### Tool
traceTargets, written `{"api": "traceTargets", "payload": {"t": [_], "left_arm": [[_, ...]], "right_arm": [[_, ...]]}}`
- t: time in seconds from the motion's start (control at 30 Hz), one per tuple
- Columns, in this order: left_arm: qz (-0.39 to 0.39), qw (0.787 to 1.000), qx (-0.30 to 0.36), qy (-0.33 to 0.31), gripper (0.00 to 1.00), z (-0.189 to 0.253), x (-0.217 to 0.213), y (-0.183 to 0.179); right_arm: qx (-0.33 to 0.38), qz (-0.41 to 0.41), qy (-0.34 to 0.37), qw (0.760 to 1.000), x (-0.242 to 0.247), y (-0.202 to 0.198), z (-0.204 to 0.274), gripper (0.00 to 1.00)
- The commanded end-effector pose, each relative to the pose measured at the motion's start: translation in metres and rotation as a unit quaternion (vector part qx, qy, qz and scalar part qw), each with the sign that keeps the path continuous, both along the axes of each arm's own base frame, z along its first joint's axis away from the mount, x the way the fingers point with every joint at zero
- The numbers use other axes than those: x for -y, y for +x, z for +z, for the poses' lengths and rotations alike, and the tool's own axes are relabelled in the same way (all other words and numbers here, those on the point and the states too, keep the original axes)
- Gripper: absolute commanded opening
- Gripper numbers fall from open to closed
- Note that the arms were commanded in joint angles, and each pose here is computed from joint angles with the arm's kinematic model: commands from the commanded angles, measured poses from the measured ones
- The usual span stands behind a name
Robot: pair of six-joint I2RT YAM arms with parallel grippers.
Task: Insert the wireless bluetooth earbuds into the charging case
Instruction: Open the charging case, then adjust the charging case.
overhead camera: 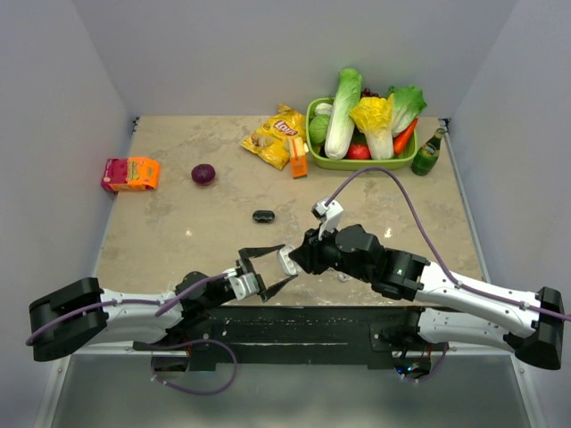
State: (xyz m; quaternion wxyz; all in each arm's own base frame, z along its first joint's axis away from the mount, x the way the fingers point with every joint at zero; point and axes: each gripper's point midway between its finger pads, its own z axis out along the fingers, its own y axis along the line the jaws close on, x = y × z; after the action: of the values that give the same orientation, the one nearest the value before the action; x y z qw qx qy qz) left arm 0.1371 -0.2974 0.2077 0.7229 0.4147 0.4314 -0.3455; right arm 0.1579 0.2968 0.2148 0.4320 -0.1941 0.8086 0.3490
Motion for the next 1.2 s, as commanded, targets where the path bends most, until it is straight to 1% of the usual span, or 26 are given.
{"api": "traceTargets", "payload": {"t": [0.0, 0.1, 0.13, 0.2, 0.23, 0.3, 0.33, 0.4, 0.43, 0.47, 0.5, 0.53, 0.73, 0.77, 0.83, 0.87, 0.9, 0.97, 1.0, 1.03, 1.07, 1.1, 1.17], "left_arm": [[0.007, 0.983, 0.082, -0.162, 0.0, 0.09, -0.024, -0.009], [0.011, 0.984, 0.076, -0.163, 0.0, 0.088, -0.025, -0.007], [0.015, 0.984, 0.071, -0.162, 0.0, 0.086, -0.025, -0.006], [0.019, 0.985, 0.061, -0.163, 0.0, 0.084, -0.025, -0.003], [0.027, 0.985, 0.053, -0.161, 0.14, 0.081, -0.026, 0.001], [0.034, 0.986, 0.033, -0.16, 0.32, 0.077, -0.025, 0.005], [0.044, 0.986, 0.02, -0.16, 0.52, 0.075, -0.025, 0.009], [0.06, 0.987, -0.01, -0.152, 0.69, 0.067, -0.023, 0.018], [0.065, 0.986, -0.022, -0.149, 0.8, 0.065, -0.022, 0.021], [0.069, 0.988, -0.033, -0.132, 0.84, 0.057, -0.018, 0.025], [0.076, 0.988, -0.039, -0.129, 0.88, 0.058, -0.016, 0.028], [0.078, 0.988, -0.045, -0.126, 1.0, 0.056, -0.015, 0.03], [0.093, 0.987, -0.06, -0.118, 1.0, 0.053, -0.012, 0.037], [0.094, 0.987, -0.064, -0.117, 1.0, 0.052, -0.011, 0.038], [0.079, 0.987, -0.077, -0.114, 1.0, 0.051, -0.009, 0.033], [0.069, 0.987, -0.084, -0.114, 1.0, 0.05, -0.008, 0.03], [0.044, 0.986, -0.099, -0.124, 1.0, 0.054, -0.007, 0.022], [0.015, 0.985, -0.129, -0.116, 0.99, 0.046, -0.003, 0.015], [-0.022, 0.98, -0.153, -0.123, 0.97, 0.047, -0.001, 0.003], [-0.046, 0.978, -0.159, -0.127, 0.97, 0.047, -0.001, -0.004], [-0.065, 0.975, -0.17, -0.125, 0.96, 0.041, -0.001, -0.011], [-0.1, 0.973, -0.173, -0.117, 0.95, 0.039, 0.002, -0.022], [-0.128, 0.965, -0.194, -0.126, 0.94, 0.041, -0.001, -0.026]], "right_arm": [[0.018, -0.002, 0.01, 1.0, 0.0, 0.004, 0.015, 0.24], [0.031, -0.008, 0.009, 0.999, 0.004, 0.007, 0.021, 0.09], [0.042, -0.02, 0.009, 0.999, 0.006, 0.012, 0.025, 0.0], [0.058, -0.015, 0.001, 0.998, 0.009, 0.012, 0.029, 0.0], [0.065, -0.016, -0.003, 0.998, 0.01, 0.014, 0.034, 0.0], [0.086, -0.009, -0.018, 0.996, 0.013, 0.016, 0.039, 0.0], [0.095, -0.006, -0.02, 0.995, 0.015, 0.015, 0.046, 0.0], [0.118, 0.006, -0.034, 0.992, 0.017, 0.016, 0.052, 0.0], [0.124, 0.01, -0.038, 0.992, 0.018, 0.016, 0.057, 0.0], [0.129, 0.017, -0.042, 0.991, 0.018, 0.014, 0.058, 0.0], [0.137, 0.025, -0.052, 0.989, 0.018, 0.015, 0.058, 0.0], [0.14, 0.031, -0.057, 0.988, 0.019, 0.013, 0.061, 0.0], [0.158, 0.055, -0.081, 0.983, 0.02, 0.012, 0.063, 0.0], [0.169, 0.055, -0.089, 0.98, 0.022, 0.013, 0.064, 0.0], [0.193, 0.031, -0.1, 0.976, 0.032, 0.022, 0.069, 0.0], [0.216, 0.029, -0.112, 0.969, 0.037, 0.025, 0.072, 0.0], [0.231, 0.032, -0.107, 0.966, 0.038, 0.025, 0.072, 0.0], [0.287, 0.038, -0.092, 0.953, 0.049, 0.021, 0.091, 0.0], [0.297, 0.035, -0.084, 0.95, 0.052, 0.02, 0.098, 0.0], [0.303, 0.053, -0.082, 0.948, 0.051, 0.014, 0.101, 0.0], [0.312, 0.071, -0.099, 0.942, 0.052, 0.012, 0.101, 0.0], [0.312, 0.085, -0.11, 0.94, 0.053, 0.009, 0.102, 0.0], [0.311, 0.11, -0.132, 0.935, 0.047, 0.007, 0.098, 0.0]]}}
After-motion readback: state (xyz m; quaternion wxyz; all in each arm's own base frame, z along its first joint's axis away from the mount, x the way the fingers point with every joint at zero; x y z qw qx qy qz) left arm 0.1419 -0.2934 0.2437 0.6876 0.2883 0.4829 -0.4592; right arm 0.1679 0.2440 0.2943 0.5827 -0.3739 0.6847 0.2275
